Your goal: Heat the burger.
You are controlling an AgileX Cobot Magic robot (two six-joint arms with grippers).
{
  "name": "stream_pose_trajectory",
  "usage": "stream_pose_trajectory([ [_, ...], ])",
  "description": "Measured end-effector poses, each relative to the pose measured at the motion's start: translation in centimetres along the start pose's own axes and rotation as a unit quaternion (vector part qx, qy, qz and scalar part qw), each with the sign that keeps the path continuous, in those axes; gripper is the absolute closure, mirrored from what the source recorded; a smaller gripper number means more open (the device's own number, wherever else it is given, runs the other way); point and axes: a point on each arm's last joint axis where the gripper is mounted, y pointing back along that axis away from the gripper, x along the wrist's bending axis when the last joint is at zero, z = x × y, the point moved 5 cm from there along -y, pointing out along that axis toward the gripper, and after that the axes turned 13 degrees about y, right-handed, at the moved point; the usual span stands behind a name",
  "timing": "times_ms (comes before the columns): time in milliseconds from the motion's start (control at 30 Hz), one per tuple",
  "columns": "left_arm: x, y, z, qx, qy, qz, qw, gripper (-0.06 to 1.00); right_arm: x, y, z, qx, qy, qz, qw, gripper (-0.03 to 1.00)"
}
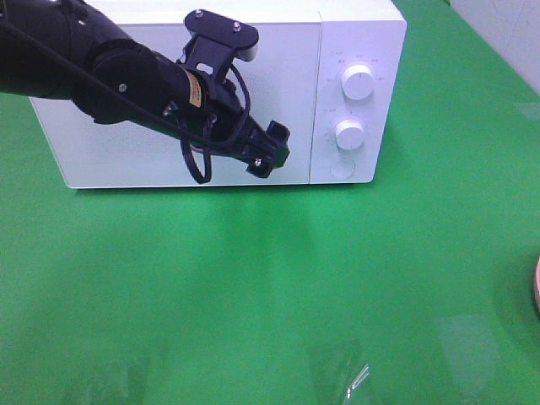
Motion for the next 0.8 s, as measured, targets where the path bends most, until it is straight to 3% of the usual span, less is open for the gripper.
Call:
stream_pose_trajectory([
  [67, -0.3, 1.5, -1.3, 0.059, -0.003, 0.022, 0.998, -0.04, 0.0, 0.0, 0.0, 0.000, 0.000, 0.000, 1.000, 0.21],
  [167, -0.3, 2.3, -1.9, 0.086, 0.002, 0.033, 0.996, -0.04, 0.0, 0.0, 0.0, 0.000, 0.000, 0.000, 1.000, 0.21],
  [267, 0.3, 4.2, -3.1, 0.146, 0.011, 0.060, 0.987, -0.04, 0.0, 0.0, 0.0, 0.000, 0.000, 0.000, 1.000, 0.21],
  [567, 1.4, 7.2, -4.6, 0.227, 0.022, 0.099, 0.969, -0.04, 0.0, 0.0, 0.0, 0.000, 0.000, 0.000, 1.000, 0.21],
  [667, 2.9, 8.8, -4.9, 0.262, 0.048, 0.102, 0.959, -0.04, 0.0, 0.0, 0.0, 0.000, 0.000, 0.000, 1.000, 0.21],
  [800, 4.6, 10.0, -4.6, 0.269, 0.077, 0.098, 0.955, -0.04, 0.0, 0.0, 0.0, 0.000, 0.000, 0.000, 1.000, 0.21],
])
